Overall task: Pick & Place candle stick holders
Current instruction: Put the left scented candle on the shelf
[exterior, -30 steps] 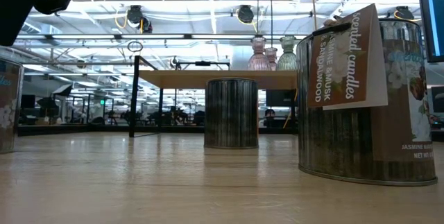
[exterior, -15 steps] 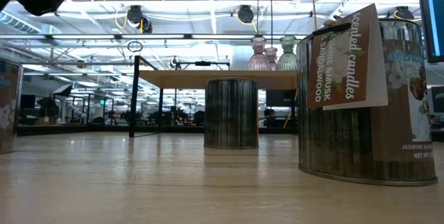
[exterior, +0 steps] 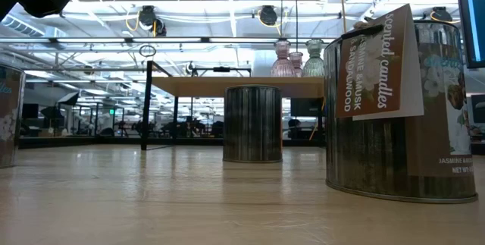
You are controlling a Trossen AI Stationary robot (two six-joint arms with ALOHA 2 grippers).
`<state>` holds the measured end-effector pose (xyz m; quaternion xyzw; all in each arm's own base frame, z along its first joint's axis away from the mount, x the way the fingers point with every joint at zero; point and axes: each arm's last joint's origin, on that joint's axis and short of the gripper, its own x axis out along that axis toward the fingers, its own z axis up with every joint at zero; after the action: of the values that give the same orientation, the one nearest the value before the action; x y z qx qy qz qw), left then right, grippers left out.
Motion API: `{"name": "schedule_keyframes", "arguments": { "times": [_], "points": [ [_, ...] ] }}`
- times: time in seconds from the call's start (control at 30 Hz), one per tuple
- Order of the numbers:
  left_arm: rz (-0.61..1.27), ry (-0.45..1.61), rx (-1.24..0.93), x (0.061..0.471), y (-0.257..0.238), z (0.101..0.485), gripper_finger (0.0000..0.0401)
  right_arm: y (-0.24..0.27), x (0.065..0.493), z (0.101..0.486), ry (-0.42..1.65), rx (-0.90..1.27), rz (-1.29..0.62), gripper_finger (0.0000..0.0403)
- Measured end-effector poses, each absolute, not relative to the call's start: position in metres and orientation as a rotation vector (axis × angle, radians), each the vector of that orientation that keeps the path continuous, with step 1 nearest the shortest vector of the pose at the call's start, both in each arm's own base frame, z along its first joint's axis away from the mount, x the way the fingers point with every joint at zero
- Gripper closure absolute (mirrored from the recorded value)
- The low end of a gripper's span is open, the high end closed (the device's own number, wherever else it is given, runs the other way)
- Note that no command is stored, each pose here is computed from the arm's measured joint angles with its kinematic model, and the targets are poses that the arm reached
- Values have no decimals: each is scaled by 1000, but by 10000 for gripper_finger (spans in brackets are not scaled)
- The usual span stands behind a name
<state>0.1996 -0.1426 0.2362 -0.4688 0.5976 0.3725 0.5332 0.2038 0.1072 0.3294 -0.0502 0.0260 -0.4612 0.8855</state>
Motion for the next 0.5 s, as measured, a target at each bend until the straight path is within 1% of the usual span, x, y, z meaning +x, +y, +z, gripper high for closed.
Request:
{"name": "schedule_keyframes", "arguments": {
  "times": [0.5],
  "points": [
    [867,1393,-1093,201,-142,236,1,107,204,329,55,-107,-959,403]
  ]
}}
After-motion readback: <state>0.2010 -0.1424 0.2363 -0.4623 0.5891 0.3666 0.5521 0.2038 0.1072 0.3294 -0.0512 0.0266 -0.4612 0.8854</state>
